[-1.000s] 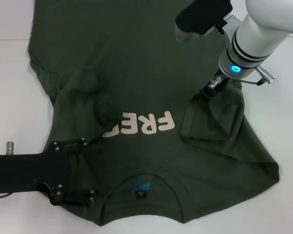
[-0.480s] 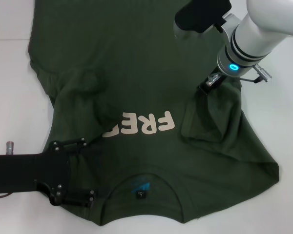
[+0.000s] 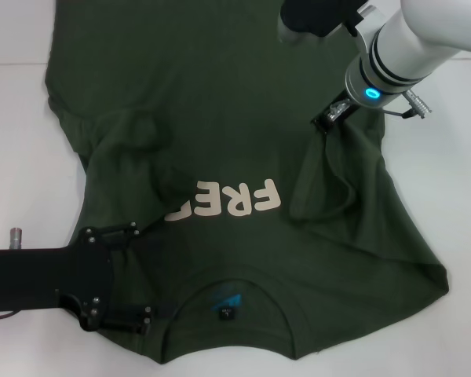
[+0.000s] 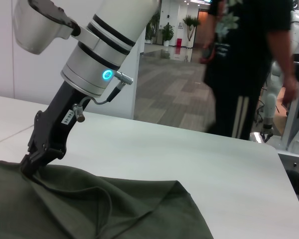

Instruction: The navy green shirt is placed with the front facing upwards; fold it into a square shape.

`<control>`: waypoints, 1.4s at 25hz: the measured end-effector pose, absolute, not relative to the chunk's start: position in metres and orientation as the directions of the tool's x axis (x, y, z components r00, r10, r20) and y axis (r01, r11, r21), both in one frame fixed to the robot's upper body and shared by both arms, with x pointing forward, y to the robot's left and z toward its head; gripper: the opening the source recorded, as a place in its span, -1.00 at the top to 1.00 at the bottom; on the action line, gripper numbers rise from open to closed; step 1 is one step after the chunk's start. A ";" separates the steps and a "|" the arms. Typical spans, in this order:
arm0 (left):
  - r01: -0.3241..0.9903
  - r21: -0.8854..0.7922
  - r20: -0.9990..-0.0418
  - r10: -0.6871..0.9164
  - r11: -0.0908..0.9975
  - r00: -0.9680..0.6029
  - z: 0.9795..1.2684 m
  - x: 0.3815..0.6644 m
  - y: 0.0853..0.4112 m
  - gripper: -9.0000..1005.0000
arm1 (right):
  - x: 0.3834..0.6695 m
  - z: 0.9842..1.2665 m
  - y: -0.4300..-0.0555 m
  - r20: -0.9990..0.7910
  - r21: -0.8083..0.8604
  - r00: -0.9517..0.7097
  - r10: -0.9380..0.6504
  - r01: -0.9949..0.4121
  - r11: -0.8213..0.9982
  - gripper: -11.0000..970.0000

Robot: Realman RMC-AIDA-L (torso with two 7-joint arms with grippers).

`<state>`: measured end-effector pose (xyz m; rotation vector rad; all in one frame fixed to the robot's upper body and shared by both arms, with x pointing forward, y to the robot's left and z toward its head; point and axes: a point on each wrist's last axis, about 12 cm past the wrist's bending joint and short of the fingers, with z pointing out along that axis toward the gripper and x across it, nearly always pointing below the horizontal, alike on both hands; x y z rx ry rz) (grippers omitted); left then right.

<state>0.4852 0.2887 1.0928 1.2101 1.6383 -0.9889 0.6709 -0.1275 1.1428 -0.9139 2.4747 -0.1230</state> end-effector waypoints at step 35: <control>0.951 -0.138 -0.938 0.271 0.276 -0.215 1.092 0.484 0.294 -0.79 | 0.613 1.187 -0.142 -0.228 -0.111 -0.684 -0.693 -0.689 0.716 -0.86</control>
